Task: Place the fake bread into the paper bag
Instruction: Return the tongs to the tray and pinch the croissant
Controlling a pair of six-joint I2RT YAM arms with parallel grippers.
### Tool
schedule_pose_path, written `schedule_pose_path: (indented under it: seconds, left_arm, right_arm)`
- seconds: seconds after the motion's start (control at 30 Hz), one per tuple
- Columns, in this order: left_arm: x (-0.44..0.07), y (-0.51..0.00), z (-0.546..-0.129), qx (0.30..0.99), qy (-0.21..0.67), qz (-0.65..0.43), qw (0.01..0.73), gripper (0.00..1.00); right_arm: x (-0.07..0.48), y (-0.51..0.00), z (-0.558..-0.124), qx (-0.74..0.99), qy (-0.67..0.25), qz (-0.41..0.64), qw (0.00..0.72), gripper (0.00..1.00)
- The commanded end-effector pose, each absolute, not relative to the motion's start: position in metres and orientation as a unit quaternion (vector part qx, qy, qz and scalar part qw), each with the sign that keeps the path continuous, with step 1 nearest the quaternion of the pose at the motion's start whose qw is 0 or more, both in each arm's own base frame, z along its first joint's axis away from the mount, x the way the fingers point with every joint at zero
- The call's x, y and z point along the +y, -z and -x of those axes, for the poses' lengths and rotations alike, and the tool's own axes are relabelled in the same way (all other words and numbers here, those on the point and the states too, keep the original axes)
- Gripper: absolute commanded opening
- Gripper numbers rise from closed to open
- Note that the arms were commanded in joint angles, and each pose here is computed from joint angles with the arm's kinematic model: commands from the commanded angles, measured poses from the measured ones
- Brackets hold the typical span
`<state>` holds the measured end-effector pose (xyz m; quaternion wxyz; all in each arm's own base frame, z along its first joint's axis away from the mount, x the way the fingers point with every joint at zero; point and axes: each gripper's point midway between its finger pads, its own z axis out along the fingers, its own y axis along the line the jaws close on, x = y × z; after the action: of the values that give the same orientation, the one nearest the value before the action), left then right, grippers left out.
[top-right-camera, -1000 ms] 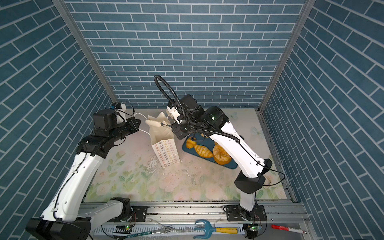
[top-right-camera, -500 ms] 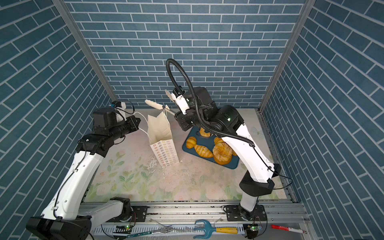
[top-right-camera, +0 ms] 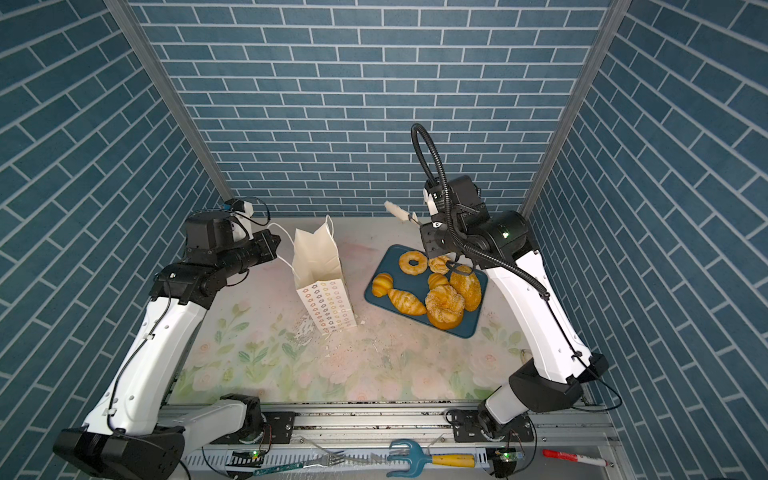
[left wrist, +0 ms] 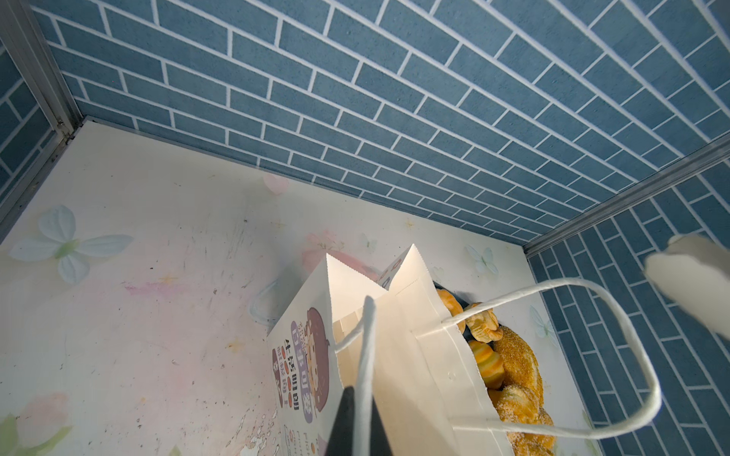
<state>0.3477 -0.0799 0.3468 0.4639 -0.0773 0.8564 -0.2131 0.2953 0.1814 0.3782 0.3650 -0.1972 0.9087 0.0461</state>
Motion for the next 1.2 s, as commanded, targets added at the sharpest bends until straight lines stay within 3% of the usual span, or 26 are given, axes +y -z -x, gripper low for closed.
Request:
schedule_pose_path:
  seconds: [0.0,0.13,0.5,1.17]
  left_arm:
    - [-0.079,-0.353,-0.347,0.857,0.206,0.065,0.468,0.00]
    - [-0.080,-0.354,-0.348,0.856,0.208,0.063,0.469,0.00]
    - [-0.077,-0.354,-0.342,0.860,0.197,0.058,0.468,0.00]
    - [-0.076,-0.354,-0.340,0.861,0.190,0.053,0.468,0.00]
  right_arm:
    - [0.179,-0.328,-0.276,0.934,-0.035,0.235,0.269,0.46]
    - [0.181,-0.280,-0.264,0.940,-0.019,0.286,0.183,0.46]
    - [0.186,-0.219,-0.273,0.934,0.031,0.351,0.064,0.46]
    - [0.182,-0.166,-0.273,0.925,0.045,0.376,-0.023,0.44]
